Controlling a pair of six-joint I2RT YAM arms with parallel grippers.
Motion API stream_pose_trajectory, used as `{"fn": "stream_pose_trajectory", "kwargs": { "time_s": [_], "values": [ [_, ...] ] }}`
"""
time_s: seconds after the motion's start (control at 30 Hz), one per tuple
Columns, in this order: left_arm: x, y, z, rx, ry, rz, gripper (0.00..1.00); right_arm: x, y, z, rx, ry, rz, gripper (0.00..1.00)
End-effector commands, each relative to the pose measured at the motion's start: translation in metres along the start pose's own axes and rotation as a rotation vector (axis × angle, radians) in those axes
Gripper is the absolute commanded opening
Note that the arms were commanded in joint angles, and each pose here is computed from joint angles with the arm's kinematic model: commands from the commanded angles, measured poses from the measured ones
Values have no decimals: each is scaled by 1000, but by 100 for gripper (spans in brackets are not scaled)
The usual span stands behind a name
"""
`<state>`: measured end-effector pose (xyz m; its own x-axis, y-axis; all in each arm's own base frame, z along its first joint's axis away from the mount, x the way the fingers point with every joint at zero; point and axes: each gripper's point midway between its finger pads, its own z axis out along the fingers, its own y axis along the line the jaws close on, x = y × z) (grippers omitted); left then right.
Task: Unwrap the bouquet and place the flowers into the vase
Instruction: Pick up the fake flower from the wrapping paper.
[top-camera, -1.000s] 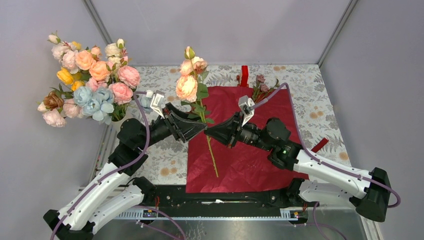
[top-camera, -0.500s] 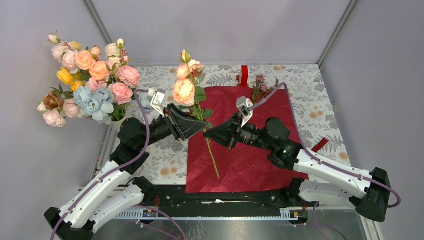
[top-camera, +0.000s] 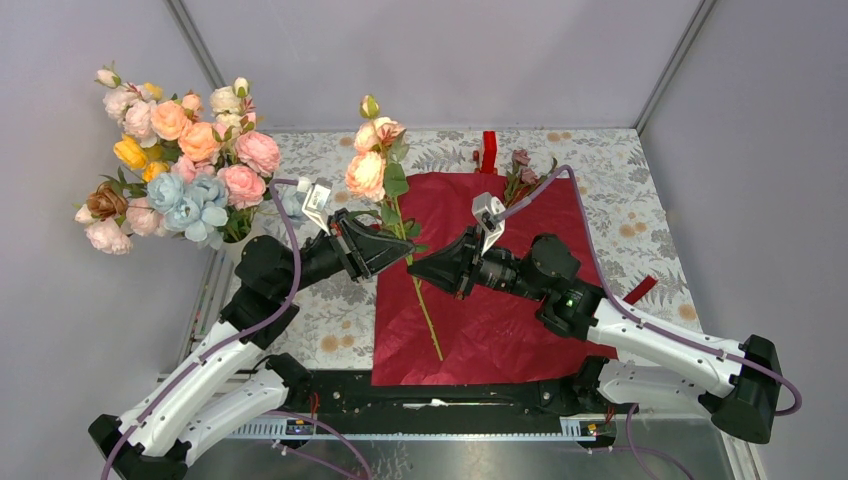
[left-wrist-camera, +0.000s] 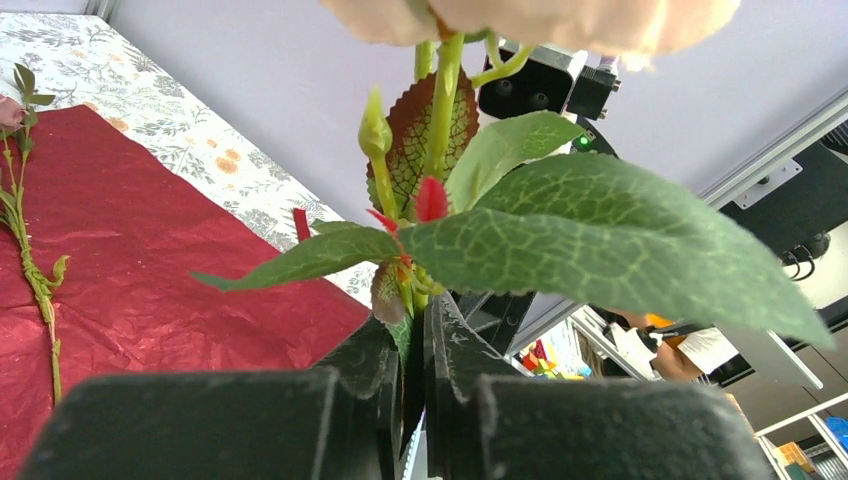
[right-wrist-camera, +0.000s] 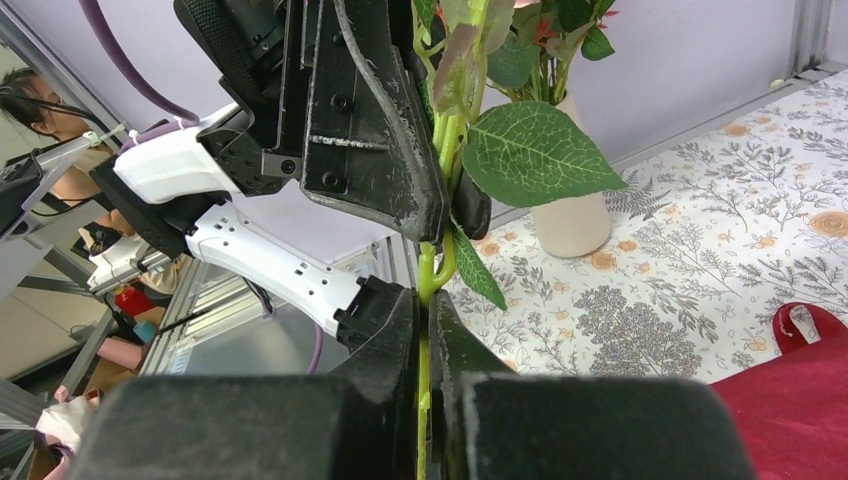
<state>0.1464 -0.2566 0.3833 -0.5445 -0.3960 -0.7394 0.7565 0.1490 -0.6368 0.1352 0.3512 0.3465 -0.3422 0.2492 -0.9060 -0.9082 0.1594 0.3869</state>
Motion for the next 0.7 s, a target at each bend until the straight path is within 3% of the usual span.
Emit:
{"fn": "stream_pose_trajectory", "kwargs": {
  "time_s": [0.0,0.03,0.1,0.3,0.43,0.67],
  "values": [
    [-10,-19,-1,72,-31,37,0,-25,8,2,-4,-69,-32,0],
    [-9,-18,-1,72,-29,45,0,-26,7,1,5,-74,-33,0],
    [-9,-17,-1,65,-25,86,0,-27,4,-2,26,-87,-31,10],
    [-13,-2,-10,-49,36,324,0,-31,-8,-15,109,-117,-40,54],
    [-24,22,-25,-210,68,526,0,-28,-26,-27,213,-134,-47,75],
    [-55,74,-60,-541,67,723,0,-28,-84,-69,566,-173,-92,87]
  ]
}}
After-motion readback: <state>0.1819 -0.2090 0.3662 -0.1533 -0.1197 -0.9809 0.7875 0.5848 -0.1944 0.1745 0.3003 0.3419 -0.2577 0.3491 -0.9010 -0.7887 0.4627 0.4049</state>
